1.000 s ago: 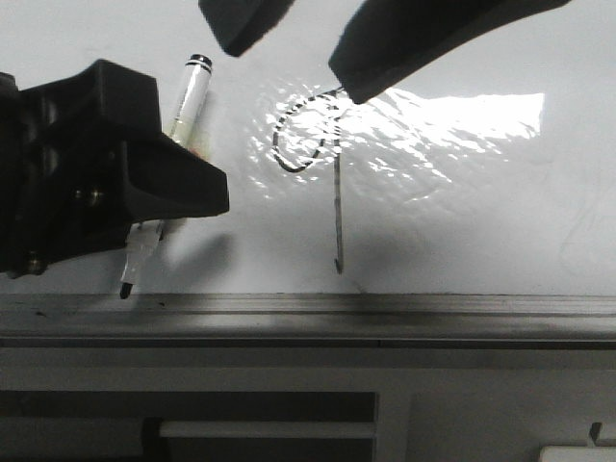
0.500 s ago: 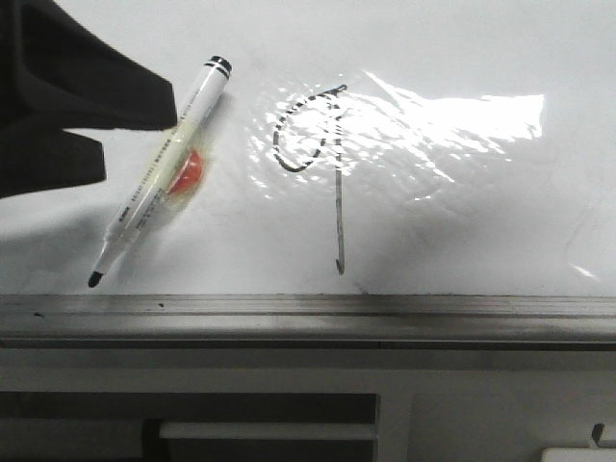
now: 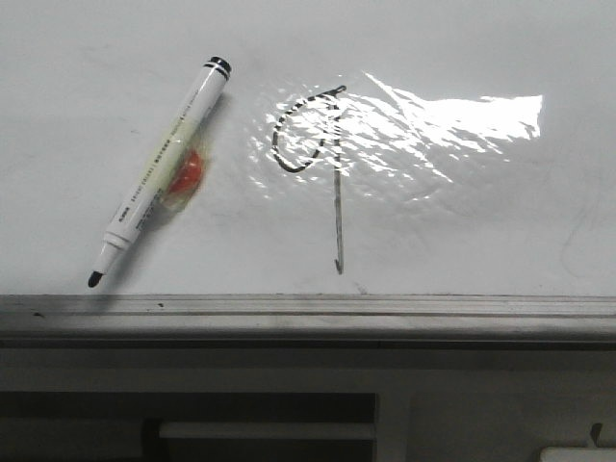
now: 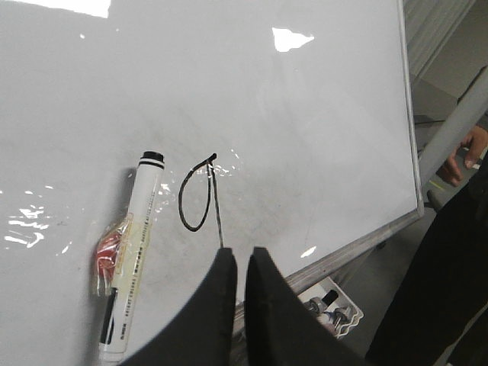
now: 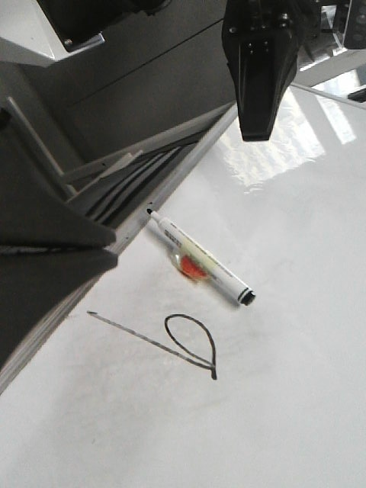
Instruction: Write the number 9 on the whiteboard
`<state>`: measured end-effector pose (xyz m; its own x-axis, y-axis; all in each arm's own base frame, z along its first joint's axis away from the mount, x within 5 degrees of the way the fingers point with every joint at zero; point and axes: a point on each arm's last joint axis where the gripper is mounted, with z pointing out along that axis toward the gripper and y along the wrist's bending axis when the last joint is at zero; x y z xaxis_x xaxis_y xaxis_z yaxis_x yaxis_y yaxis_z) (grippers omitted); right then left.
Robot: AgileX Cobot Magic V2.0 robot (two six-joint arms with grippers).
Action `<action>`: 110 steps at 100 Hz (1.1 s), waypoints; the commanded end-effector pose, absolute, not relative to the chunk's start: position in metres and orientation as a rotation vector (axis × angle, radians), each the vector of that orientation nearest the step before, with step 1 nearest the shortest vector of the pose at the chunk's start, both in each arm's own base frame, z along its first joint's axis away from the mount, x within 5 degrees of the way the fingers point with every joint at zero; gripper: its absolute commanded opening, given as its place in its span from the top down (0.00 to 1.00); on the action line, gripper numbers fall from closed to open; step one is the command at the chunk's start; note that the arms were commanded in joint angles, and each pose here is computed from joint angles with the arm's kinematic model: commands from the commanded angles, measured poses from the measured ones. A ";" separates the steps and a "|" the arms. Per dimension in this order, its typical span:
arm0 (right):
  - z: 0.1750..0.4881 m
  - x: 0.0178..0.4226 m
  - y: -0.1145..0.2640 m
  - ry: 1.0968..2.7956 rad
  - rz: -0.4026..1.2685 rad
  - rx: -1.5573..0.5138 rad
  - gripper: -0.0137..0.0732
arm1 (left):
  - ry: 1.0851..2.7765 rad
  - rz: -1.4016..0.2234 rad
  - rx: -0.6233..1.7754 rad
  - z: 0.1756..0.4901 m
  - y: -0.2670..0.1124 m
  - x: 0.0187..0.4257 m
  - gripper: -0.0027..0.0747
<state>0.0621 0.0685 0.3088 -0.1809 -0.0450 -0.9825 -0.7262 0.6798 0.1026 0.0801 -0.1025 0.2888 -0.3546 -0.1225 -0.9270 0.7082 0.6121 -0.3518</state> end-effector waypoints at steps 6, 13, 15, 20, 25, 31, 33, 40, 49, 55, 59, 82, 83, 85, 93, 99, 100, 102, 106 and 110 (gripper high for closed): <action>0.305 0.047 0.050 1.459 0.677 -0.601 0.91 | 1.639 -0.892 0.534 0.303 -0.090 0.070 0.99; 0.293 0.041 0.044 1.444 0.677 -0.598 0.91 | 1.671 -0.873 0.545 0.298 -0.083 0.066 0.99; 0.289 0.040 0.043 1.446 0.676 -0.599 0.91 | 1.675 -0.870 0.546 0.297 -0.081 0.064 0.99; 0.282 0.037 0.040 1.434 0.680 -0.594 0.91 | 1.694 -0.862 0.550 0.293 -0.077 0.061 0.99; 0.275 0.035 0.038 1.428 0.681 -0.592 0.91 | 1.708 -0.857 0.552 0.290 -0.074 0.059 0.99; 0.269 0.034 0.037 1.426 0.681 -0.591 0.91 | 1.734 -0.853 0.552 0.287 -0.070 0.056 0.99; 0.267 0.034 0.036 1.425 0.682 -0.590 0.91 | 1.740 -0.853 0.552 0.286 -0.070 0.056 0.99; 0.266 0.033 0.036 1.423 0.682 -0.589 0.91 | 1.742 -0.862 0.546 0.287 -0.068 0.054 0.99; 0.265 0.033 0.036 1.436 0.697 -0.583 0.91 | 1.740 -0.863 0.545 0.287 -0.068 0.054 0.99; 0.264 0.033 0.036 1.446 0.695 -0.587 0.91 | 1.740 -0.863 0.545 0.287 -0.068 0.054 0.99; 0.264 0.033 0.036 1.448 0.694 -0.588 0.91 | 1.740 -0.863 0.545 0.287 -0.068 0.054 0.99; 0.264 0.033 0.036 1.448 0.694 -0.588 0.91 | 1.740 -0.863 0.545 0.287 -0.068 0.054 0.99; 0.264 0.033 0.036 1.448 0.694 -0.588 0.91 | 1.740 -0.863 0.545 0.287 -0.068 0.054 0.99; 0.264 0.033 0.036 1.448 0.694 -0.588 0.91 | 1.740 -0.863 0.545 0.287 -0.068 0.054 0.99; 0.264 0.033 0.036 1.448 0.694 -0.588 0.91 | 1.740 -0.863 0.545 0.287 -0.068 0.054 0.99; 0.264 0.033 0.036 1.448 0.694 -0.588 0.91 | 1.740 -0.863 0.545 0.287 -0.068 0.054 0.99; 0.264 0.033 0.036 1.448 0.694 -0.588 0.91 | 1.740 -0.863 0.545 0.287 -0.068 0.054 0.99; 0.264 0.033 0.036 1.448 0.694 -0.588 0.91 | 1.740 -0.863 0.545 0.287 -0.068 0.054 0.99; 0.264 0.033 0.036 1.448 0.694 -0.588 0.91 | 1.740 -0.863 0.545 0.287 -0.068 0.054 0.99; 0.264 0.033 0.036 1.448 0.694 -0.588 0.91 | 1.740 -0.863 0.545 0.287 -0.068 0.054 0.99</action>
